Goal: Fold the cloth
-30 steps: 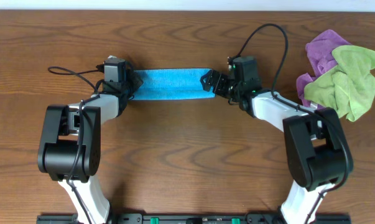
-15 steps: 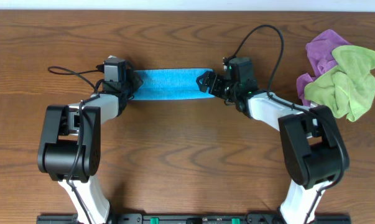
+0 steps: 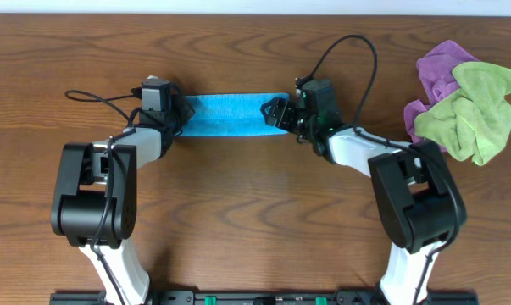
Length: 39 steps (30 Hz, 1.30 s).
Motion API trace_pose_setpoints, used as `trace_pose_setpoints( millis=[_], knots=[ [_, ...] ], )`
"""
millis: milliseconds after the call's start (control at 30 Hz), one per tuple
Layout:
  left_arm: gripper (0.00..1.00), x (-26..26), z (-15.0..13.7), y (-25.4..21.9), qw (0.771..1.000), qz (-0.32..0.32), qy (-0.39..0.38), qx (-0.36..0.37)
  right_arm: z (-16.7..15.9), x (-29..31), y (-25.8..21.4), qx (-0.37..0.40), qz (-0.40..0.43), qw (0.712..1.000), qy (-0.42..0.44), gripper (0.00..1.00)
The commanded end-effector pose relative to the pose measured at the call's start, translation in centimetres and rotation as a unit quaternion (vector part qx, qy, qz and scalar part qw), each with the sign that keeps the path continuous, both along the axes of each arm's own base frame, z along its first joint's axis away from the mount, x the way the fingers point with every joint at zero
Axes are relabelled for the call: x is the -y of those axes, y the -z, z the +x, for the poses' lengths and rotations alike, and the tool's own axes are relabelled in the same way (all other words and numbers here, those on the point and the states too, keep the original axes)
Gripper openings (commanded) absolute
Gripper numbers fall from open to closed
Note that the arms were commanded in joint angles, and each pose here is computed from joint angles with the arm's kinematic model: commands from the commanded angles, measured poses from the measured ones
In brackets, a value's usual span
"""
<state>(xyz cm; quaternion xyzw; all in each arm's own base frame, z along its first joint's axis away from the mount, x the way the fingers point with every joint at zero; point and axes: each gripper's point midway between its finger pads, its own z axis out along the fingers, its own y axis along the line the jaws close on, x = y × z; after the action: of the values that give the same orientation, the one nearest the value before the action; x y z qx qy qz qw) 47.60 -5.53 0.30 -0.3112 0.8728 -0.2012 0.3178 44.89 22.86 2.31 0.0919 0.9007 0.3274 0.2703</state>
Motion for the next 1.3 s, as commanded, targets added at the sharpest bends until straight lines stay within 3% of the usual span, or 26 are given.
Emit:
trace_pose_setpoints(
  millis=[0, 133, 200, 300, 400, 733, 1100, 1267],
  knots=[
    [0.06, -0.1, -0.8, 1.3, 1.0, -0.003, -0.003, -0.024, -0.8, -0.6, 2.1, -0.02, -0.01, 1.0, -0.001, 0.77],
    [0.06, 0.0, -0.8, 1.3, 1.0, -0.004, -0.003, -0.024, -0.6, -1.2, 2.3, -0.009, -0.008, 1.0, -0.007, 0.63],
    [0.06, 0.1, -0.8, 1.3, 1.0, -0.006, 0.0, -0.025, 0.0, -1.2, 1.9, 0.008, -0.012, 1.0, -0.004, 0.41],
    [0.06, 0.3, -0.9, 1.2, 1.0, -0.011, 0.005, -0.025, 0.7, -1.5, 1.0, 0.039, -0.01, 0.999, -0.013, 0.18],
    [0.06, 0.4, -0.9, 1.2, 1.0, -0.013, 0.006, -0.025, 1.0, -1.6, 0.6, 0.049, -0.007, 0.999, -0.013, 0.02],
    [0.06, 1.1, -1.0, 1.2, 0.999, -0.028, 0.02, -0.026, 1.1, -2.0, -0.8, 0.066, 0.0, 0.998, -0.022, 0.01],
    [0.06, 1.6, -1.1, 1.1, 0.998, -0.039, 0.03, -0.027, 1.0, -5.2, -7.9, 0.153, 0.005, 0.985, -0.082, 0.01],
    [0.06, 1.7, -1.1, 1.0, 0.998, -0.041, 0.032, -0.027, 0.5, -8.5, -9.7, 0.185, -0.031, 0.975, -0.122, 0.01]
  ],
)
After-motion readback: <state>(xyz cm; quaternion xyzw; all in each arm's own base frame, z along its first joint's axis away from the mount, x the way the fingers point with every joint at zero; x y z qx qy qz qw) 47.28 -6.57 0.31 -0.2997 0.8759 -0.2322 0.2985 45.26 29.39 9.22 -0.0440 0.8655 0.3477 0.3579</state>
